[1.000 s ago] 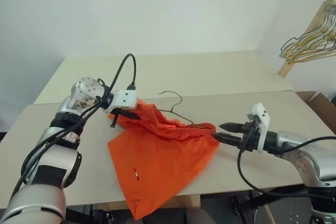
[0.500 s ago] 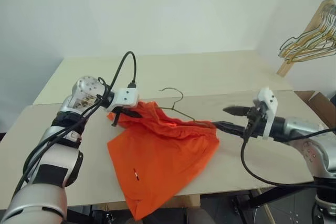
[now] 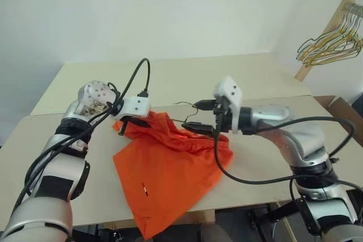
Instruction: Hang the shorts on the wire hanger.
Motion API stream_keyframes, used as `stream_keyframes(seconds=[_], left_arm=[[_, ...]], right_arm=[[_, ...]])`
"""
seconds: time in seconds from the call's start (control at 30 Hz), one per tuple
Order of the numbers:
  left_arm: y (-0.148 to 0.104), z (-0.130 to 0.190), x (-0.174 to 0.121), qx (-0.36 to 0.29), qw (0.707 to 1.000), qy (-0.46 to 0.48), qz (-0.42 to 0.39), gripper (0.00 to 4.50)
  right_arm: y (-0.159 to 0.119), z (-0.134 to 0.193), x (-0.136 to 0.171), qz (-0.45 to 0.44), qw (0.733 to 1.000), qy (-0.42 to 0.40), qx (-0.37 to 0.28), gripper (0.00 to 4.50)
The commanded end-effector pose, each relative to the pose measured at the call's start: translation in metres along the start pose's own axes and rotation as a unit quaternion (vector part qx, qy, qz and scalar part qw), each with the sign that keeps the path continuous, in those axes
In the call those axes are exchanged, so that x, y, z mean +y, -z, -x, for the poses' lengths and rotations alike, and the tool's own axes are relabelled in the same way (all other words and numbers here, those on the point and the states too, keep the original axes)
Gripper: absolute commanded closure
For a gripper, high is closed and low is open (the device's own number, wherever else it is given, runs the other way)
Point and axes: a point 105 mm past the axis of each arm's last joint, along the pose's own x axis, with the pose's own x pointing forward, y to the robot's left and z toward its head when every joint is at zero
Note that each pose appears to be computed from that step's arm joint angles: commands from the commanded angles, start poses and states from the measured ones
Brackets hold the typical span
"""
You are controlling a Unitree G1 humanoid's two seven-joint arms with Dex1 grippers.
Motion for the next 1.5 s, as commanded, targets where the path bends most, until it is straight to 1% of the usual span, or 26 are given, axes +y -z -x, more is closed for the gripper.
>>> stream_keyframes(seconds=[0.03, 0.07, 0.1, 0.13, 0.43, 0.47, 0.63, 0.7, 0.73, 0.87, 0.93, 0.97, 1.1, 1.13, 1.23, 1.33, 1.43, 1.5], left_arm=[[-0.009, 0.011, 0.011, -0.005, 1.000, -0.022, -0.020, 4.50], [-0.009, 0.011, 0.011, -0.005, 1.000, -0.023, -0.020, 4.50], [-0.009, 0.011, 0.011, -0.005, 1.000, -0.023, -0.020, 4.50], [-0.009, 0.011, 0.011, -0.005, 1.000, -0.024, -0.019, 4.50], [-0.010, 0.014, 0.012, -0.011, 0.999, -0.031, -0.017, 4.50], [-0.010, 0.014, 0.013, -0.012, 0.999, -0.032, -0.017, 4.50], [-0.013, 0.017, 0.013, -0.023, 0.999, -0.034, -0.016, 4.50], [-0.017, 0.021, 0.013, -0.040, 0.999, -0.031, -0.014, 3.93], [-0.019, 0.023, 0.013, -0.046, 0.998, -0.031, -0.015, 3.77], [-0.019, 0.033, 0.020, -0.047, 0.997, -0.055, -0.009, 2.47], [-0.016, 0.039, 0.022, -0.044, 0.997, -0.066, 0.000, 1.88], [-0.014, 0.042, 0.022, -0.042, 0.997, -0.069, 0.004, 1.43], [-0.002, 0.052, 0.017, -0.026, 0.997, -0.068, 0.025, 0.26], [0.001, 0.053, 0.016, -0.022, 0.997, -0.068, 0.029, 0.07], [0.010, 0.052, 0.016, -0.002, 0.996, -0.087, 0.029, 0.07], [0.015, 0.048, 0.007, 0.004, 0.998, -0.059, 0.034, 0.07], [0.020, 0.044, 0.005, 0.011, 0.998, -0.054, 0.038, 0.07], [0.023, 0.040, 0.002, 0.014, 0.998, -0.048, 0.040, 0.48]], right_arm=[[-0.003, -0.010, -0.001, 0.015, 1.000, -0.003, 0.018, 0.30], [-0.001, -0.013, -0.001, 0.014, 1.000, -0.002, 0.025, 0.39], [0.000, -0.015, -0.001, 0.015, 0.999, -0.003, 0.030, 0.61], [0.001, -0.016, -0.001, 0.017, 0.999, -0.006, 0.035, 0.93], [0.003, -0.019, -0.007, 0.023, 0.999, 0.001, 0.046, 4.19], [0.003, -0.019, -0.007, 0.024, 0.999, 0.000, 0.046, 4.48], [0.002, -0.017, -0.009, 0.033, 0.998, -0.003, 0.045, 4.48], [0.002, -0.016, -0.010, 0.039, 0.998, -0.005, 0.044, 4.50], [0.001, -0.015, -0.010, 0.042, 0.998, -0.006, 0.044, 4.50], [-0.003, -0.013, -0.010, 0.061, 0.998, -0.017, 0.030, 4.50], [-0.003, -0.013, -0.010, 0.067, 0.997, -0.017, 0.026, 4.50], [-0.002, -0.012, -0.010, 0.069, 0.997, -0.017, 0.025, 4.50], [0.002, -0.011, -0.009, 0.077, 0.997, -0.019, 0.022, 4.50], [0.002, -0.010, -0.008, 0.078, 0.997, -0.020, 0.021, 4.50], [0.001, -0.009, -0.006, 0.080, 0.996, -0.024, 0.014, 4.50], [0.001, -0.008, -0.007, 0.081, 0.996, -0.022, 0.009, 4.50], [-0.001, -0.006, -0.007, 0.081, 0.997, -0.019, 0.005, 4.50], [-0.002, -0.005, -0.008, 0.081, 0.997, -0.017, 0.003, 4.50]])
